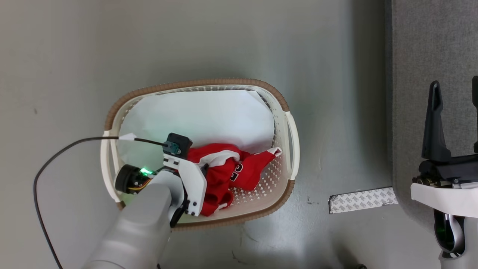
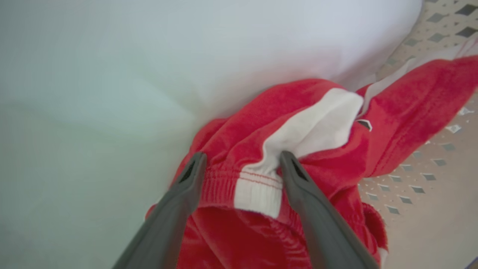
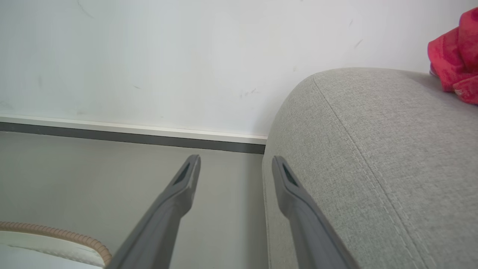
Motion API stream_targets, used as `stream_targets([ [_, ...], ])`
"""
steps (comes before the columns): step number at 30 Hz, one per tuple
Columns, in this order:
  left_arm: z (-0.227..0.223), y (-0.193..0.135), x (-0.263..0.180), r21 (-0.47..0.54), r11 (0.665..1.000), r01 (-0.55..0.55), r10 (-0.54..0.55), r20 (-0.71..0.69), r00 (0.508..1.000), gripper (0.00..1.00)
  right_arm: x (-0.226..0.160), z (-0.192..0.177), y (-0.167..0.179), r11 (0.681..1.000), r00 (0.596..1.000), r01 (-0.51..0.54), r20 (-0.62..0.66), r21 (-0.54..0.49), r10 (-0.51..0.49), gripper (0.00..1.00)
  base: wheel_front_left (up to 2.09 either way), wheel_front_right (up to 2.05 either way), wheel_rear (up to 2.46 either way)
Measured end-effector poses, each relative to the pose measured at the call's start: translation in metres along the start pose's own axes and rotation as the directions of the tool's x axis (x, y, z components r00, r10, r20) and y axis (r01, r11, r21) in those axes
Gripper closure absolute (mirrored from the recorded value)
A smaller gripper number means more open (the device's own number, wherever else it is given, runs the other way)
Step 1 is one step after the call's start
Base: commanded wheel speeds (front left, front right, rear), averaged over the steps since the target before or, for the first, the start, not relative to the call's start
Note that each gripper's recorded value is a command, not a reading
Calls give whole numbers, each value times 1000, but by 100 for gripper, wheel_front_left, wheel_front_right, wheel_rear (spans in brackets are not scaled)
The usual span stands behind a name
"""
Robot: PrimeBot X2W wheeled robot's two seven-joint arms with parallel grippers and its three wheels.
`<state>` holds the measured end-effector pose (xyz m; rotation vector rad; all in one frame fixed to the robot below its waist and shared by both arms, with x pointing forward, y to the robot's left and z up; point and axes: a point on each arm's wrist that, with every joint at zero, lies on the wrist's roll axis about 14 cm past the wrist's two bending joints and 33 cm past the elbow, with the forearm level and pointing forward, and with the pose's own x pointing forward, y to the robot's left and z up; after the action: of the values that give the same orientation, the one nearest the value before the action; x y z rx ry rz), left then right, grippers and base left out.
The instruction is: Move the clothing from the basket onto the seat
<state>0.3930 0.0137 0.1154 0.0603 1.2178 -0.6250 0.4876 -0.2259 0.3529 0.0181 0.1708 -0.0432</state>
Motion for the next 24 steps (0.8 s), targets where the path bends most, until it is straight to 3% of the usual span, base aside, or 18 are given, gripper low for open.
stream_targets([
  [2, -2, -2, 0, -4, 1000, 11, -11, -11, 1000, 0, 0, 0, -1, 1000, 1000, 2, 0, 0, -2, 0, 0, 0, 0],
  [4, -5, -4, -1, -14, 1000, 23, -23, -28, 999, 54, 0, 0, -1, 1000, 1000, 3, 1, 0, -3, 0, 0, 0, 0],
  [6, -6, -6, -2, -21, 999, 35, -36, -32, 999, 100, 1, 0, -1, 1000, 1000, 3, 2, 1, -3, 0, 0, 0, 0],
  [13, -1, -16, -9, -27, 997, 70, -70, -11, 997, 100, 3, 6, 2, 1000, 1000, -4, 18, 5, 4, 0, 0, 0, 0],
  [24, 54, -32, -57, -66, 993, 98, -79, 255, 964, 100, -7, 43, 7, 999, 996, -11, 85, 39, 7, 0, 0, 0, 0],
])
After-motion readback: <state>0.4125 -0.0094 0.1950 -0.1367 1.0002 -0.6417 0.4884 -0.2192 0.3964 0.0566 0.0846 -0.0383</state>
